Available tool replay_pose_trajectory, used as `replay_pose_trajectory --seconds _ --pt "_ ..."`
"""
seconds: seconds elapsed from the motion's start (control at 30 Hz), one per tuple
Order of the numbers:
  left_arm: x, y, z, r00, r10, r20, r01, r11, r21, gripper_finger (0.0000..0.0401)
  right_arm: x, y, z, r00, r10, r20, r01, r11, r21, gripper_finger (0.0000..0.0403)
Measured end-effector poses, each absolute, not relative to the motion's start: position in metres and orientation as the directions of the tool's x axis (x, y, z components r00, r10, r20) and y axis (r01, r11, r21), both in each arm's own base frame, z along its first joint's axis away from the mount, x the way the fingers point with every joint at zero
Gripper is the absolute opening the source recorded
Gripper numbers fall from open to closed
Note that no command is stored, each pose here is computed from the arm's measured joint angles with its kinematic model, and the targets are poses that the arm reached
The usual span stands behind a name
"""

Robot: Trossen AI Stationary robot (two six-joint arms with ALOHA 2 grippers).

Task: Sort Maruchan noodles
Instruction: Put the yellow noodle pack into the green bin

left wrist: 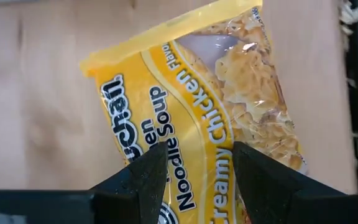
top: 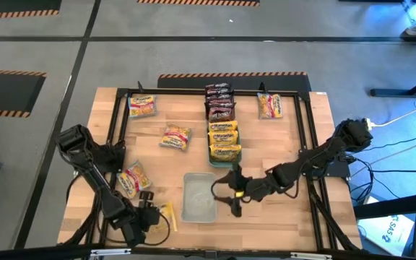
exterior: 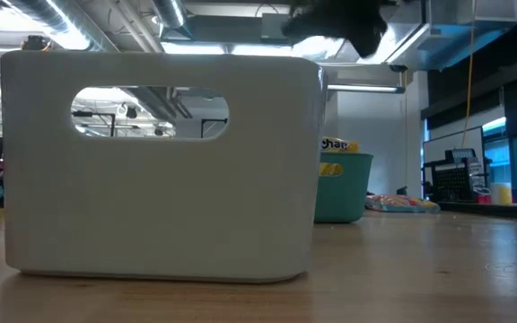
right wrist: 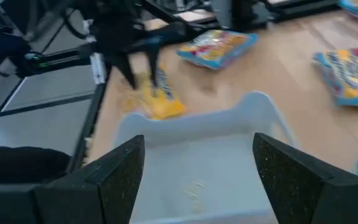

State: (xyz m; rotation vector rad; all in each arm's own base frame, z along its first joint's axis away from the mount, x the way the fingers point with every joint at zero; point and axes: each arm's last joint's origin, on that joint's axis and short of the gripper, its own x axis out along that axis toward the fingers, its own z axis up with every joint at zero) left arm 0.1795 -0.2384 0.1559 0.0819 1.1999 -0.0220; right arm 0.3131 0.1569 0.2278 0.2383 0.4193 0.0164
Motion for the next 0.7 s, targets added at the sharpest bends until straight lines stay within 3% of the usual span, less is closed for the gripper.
replay_pose_trajectory --seconds 0.23,0.4,0.7 --pt "0.194 -0.245 0.18 0.419 0.067 -0.906 0.072 0.992 0.106 0.0176 0.35 0.2 0.242 0.897 0.114 -0.427 -0.033 0.981 0.191 0.0282" --pt "0.182 -0.253 0.188 0.408 0.064 -0.911 0.055 0.994 0.094 0.0176 0.384 0.23 0.243 0.85 0.172 -0.497 -0.069 0.973 0.219 0.0282" --pt "0.166 -0.265 0.187 0.501 0.071 -0.862 0.012 0.996 0.089 0.0176 0.424 0.28 0.229 0.799 0.34 -0.496 -0.227 0.935 0.274 0.0282"
